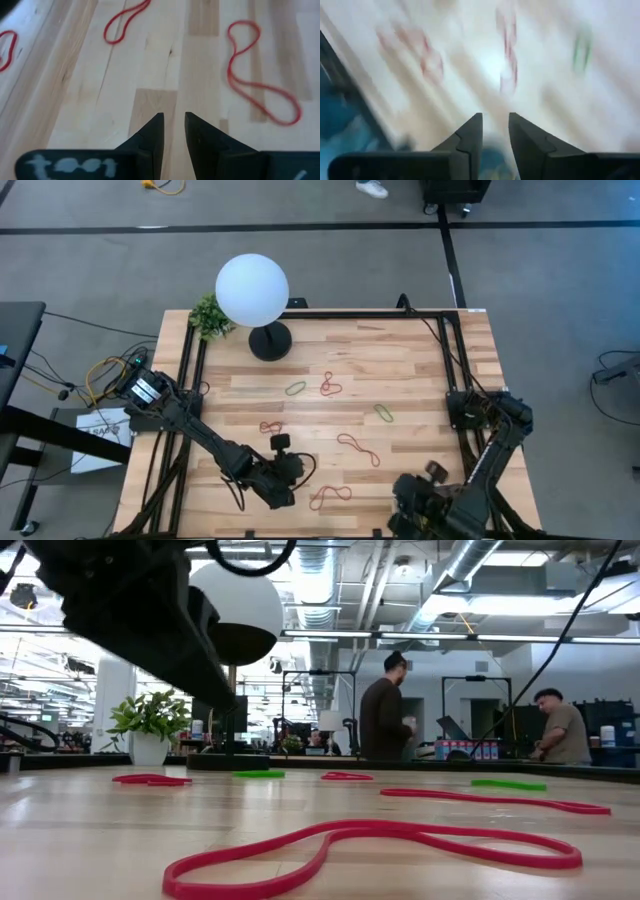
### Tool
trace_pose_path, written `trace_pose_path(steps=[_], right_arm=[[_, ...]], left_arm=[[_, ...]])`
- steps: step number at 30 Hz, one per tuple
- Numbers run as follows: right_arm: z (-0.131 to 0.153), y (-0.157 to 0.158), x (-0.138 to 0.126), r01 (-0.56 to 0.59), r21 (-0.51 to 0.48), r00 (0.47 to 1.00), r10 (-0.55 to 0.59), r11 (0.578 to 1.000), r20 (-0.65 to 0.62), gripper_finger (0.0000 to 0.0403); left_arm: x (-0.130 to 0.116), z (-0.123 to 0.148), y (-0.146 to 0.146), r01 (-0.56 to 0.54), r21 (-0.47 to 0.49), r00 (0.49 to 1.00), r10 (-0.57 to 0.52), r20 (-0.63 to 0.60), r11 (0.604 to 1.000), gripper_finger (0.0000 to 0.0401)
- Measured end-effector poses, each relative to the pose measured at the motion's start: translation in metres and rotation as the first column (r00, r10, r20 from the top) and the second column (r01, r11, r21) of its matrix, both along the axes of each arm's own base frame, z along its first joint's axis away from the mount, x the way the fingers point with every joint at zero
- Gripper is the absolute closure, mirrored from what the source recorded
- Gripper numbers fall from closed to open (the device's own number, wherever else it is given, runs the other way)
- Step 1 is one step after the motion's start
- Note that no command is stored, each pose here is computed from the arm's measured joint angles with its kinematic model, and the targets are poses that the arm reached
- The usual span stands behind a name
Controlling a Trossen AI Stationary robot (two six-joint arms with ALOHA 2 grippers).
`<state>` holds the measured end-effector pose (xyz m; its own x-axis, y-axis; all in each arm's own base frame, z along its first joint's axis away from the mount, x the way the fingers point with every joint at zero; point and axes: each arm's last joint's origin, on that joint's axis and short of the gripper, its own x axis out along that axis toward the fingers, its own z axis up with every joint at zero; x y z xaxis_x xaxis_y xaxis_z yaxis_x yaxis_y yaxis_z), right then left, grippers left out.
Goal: Pick and place items into bin
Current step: Put the red rubber band into the black bin
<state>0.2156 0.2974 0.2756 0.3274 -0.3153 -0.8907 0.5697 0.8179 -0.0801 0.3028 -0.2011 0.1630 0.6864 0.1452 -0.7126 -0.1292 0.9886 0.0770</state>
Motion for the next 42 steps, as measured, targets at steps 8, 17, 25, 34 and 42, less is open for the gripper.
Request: trace_pose_path(steps=[8, 17, 25, 34, 42], right_arm=[[0.006, -0.013, 0.021, -0.076, -0.441, 0.921, 0.233, 0.894, 0.314, 0.0316], [0.004, -0.032, 0.05, 0.007, -0.38, 0.935, 0.129, 0.925, 0.33, 0.0316], [0.0, -0.043, 0.053, 0.082, -0.258, 0.971, -0.018, 0.963, 0.24, 0.0316], [0.0, -0.036, 0.046, 0.074, -0.249, 0.968, -0.01, 0.966, 0.249, 0.0316], [0.0, -0.029, 0.041, 0.064, -0.238, 0.963, 0.003, 0.969, 0.269, 0.0316]], left_arm=[[0.007, 0.002, 0.004, -0.011, -0.029, 0.999, 0.012, 0.03, 1.0, 0.0334], [0.003, 0.001, 0.024, -0.111, 0.108, 0.993, 0.115, -0.029, 0.988, 0.0334], [-0.011, 0.008, 0.067, -0.23, 0.209, 0.929, 0.279, -0.244, 0.95, 0.0334], [-0.026, -0.012, 0.095, -0.225, 0.085, 0.876, 0.24, -0.418, 0.971, 0.0334], [-0.031, -0.031, 0.102, -0.21, -0.004, 0.899, 0.192, -0.393, 0.978, 0.0334]])
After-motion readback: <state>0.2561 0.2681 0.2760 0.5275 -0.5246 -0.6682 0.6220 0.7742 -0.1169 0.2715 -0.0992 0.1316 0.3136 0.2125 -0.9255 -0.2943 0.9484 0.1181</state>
